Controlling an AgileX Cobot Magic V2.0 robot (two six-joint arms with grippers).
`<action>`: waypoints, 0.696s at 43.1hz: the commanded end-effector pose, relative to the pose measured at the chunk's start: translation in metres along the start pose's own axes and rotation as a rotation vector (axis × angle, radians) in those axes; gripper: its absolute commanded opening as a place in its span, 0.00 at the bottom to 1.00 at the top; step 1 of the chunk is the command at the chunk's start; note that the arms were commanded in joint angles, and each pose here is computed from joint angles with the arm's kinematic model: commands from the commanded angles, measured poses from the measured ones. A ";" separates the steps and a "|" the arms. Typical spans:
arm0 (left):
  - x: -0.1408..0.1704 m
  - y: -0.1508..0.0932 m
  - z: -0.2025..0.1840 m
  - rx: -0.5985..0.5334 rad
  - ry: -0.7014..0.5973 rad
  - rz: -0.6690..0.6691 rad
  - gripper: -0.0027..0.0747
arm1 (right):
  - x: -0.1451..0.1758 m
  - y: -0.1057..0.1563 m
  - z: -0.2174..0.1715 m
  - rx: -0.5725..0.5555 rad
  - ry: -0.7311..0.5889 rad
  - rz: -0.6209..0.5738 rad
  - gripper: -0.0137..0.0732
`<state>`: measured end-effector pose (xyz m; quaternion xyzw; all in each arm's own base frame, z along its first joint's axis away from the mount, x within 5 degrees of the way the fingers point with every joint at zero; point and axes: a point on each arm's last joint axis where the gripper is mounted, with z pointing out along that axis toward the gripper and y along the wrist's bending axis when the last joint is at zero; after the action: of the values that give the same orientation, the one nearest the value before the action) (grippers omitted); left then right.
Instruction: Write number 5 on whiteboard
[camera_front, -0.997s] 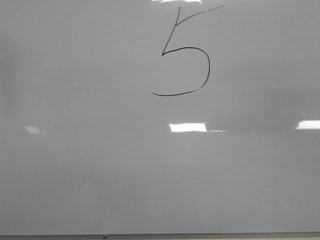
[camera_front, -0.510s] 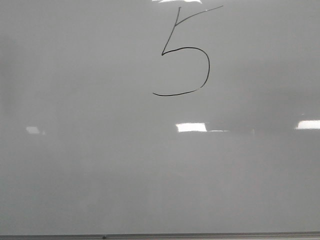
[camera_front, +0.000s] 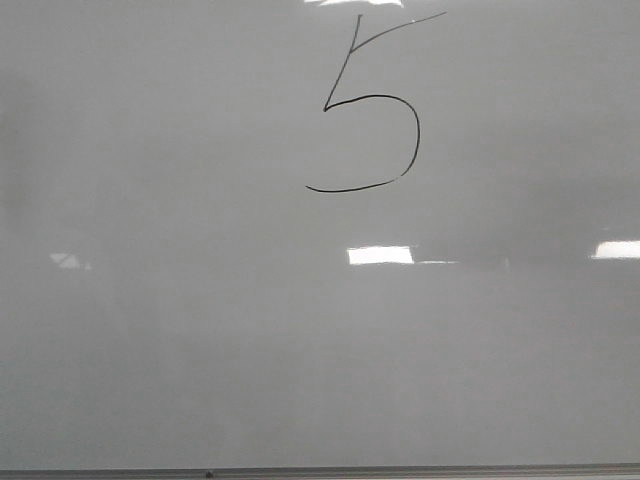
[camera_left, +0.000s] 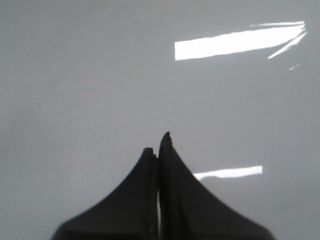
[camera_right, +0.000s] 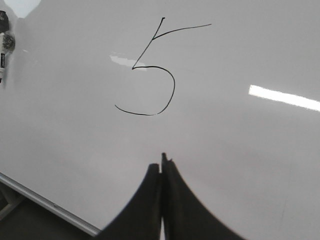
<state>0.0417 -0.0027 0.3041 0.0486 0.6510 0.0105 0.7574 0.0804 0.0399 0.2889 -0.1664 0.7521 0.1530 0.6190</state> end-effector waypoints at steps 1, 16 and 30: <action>0.011 -0.002 -0.010 0.009 -0.015 -0.010 0.01 | -0.016 -0.002 -0.002 0.022 -0.101 0.006 0.07; 0.072 -0.003 -0.005 -0.059 0.141 -0.027 0.01 | -0.015 -0.002 -0.002 0.021 -0.097 0.006 0.07; 0.099 -0.005 -0.001 -0.065 0.113 -0.030 0.01 | -0.015 -0.002 -0.002 0.021 -0.095 0.006 0.07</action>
<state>0.0561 0.0005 0.1966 0.0231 0.7317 0.0286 0.6806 0.0805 0.0399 0.2886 -0.1664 0.7524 0.1530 0.6187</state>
